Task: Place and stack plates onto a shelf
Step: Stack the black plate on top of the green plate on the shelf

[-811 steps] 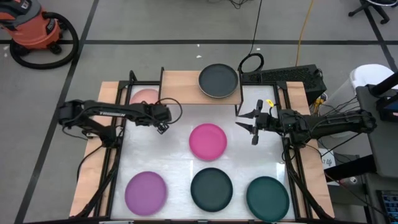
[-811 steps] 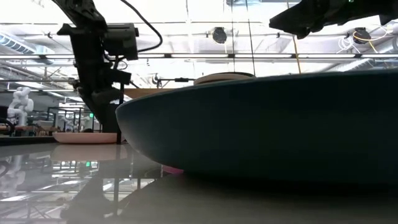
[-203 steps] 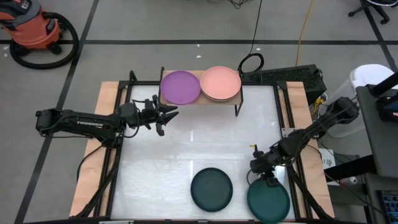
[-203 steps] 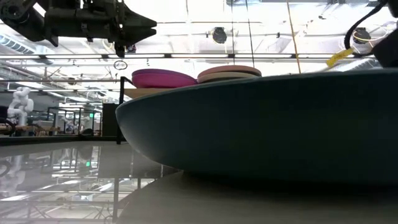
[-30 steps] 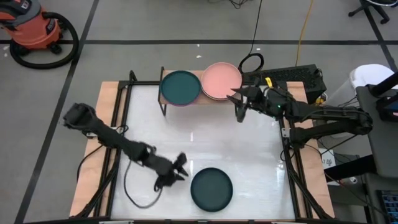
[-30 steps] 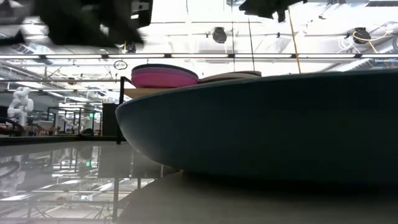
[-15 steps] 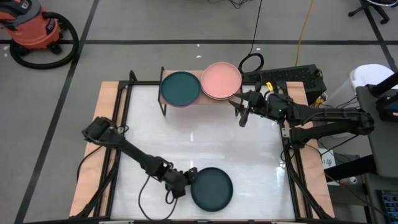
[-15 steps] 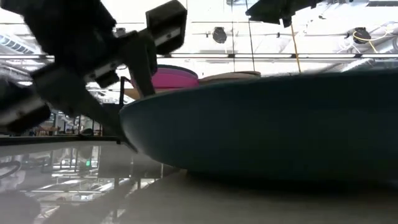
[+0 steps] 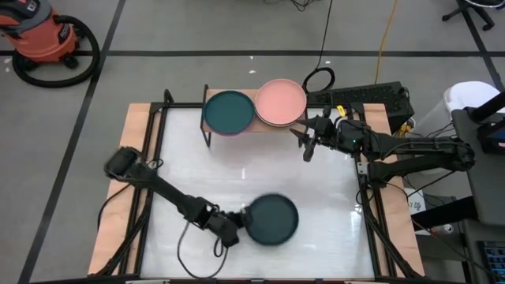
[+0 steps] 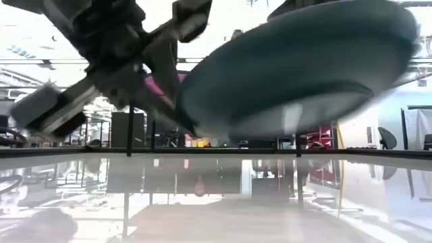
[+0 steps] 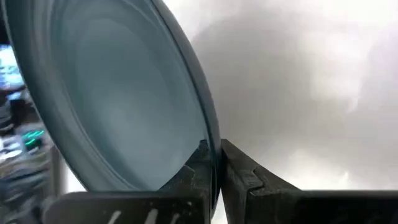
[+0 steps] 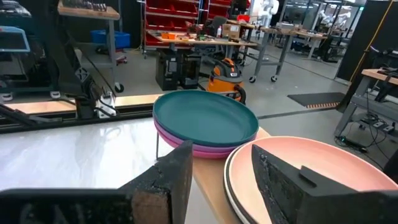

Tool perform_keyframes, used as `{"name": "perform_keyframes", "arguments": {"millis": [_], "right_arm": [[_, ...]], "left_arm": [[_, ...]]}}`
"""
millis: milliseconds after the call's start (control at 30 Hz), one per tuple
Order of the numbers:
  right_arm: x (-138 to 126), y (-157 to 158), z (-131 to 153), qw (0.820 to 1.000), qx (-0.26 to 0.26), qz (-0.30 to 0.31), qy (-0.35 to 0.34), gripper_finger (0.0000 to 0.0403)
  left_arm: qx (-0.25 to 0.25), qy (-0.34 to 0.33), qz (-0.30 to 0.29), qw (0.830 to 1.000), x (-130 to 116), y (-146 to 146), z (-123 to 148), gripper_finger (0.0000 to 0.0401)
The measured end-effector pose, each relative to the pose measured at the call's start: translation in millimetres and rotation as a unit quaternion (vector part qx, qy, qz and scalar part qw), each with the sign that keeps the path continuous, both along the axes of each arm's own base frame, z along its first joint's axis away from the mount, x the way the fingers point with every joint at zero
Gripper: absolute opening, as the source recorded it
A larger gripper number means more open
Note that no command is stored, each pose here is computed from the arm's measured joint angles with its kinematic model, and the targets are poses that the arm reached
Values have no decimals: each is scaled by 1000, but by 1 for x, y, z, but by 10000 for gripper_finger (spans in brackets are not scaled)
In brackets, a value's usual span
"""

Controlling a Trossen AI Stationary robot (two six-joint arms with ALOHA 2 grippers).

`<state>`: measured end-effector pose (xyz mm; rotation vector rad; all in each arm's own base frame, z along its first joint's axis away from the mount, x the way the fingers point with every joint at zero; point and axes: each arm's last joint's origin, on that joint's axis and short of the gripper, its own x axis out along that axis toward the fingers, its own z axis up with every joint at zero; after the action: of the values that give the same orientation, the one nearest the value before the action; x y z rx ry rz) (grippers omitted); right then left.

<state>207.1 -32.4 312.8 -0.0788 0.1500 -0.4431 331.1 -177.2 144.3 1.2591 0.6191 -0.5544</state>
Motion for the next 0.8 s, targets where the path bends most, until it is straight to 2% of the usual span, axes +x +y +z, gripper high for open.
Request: {"name": "perform_keyframes", "arguments": {"millis": [100, 200, 333, 433, 533, 600, 800], "right_arm": [[0, 0, 1, 1000, -1, 0, -6, 146], [0, 0, 1, 1000, -3, 0, -6, 146], [0, 0, 1, 1000, -16, 2, 0, 146], [0, 0, 2, 1000, -22, 3, 3, 146], [0, 0, 1, 1000, -24, 3, 4, 146], [0, 0, 1, 1000, -25, 3, 4, 146], [0, 0, 2, 999, -32, 4, 7, 146]], "left_arm": [[73, -15, 44, 996, -11, 14, 28, 13], [117, -24, 113, 986, -25, 45, 68, 13], [100, -39, 207, 972, -47, 104, 119, 13], [70, -56, 274, 958, -65, 156, 149, 13], [38, -54, 323, 944, -82, 203, 163, 13], [25, -33, 330, 943, -91, 225, 164, 12], [13, 39, 357, 933, -104, 266, 151, 12]]}}
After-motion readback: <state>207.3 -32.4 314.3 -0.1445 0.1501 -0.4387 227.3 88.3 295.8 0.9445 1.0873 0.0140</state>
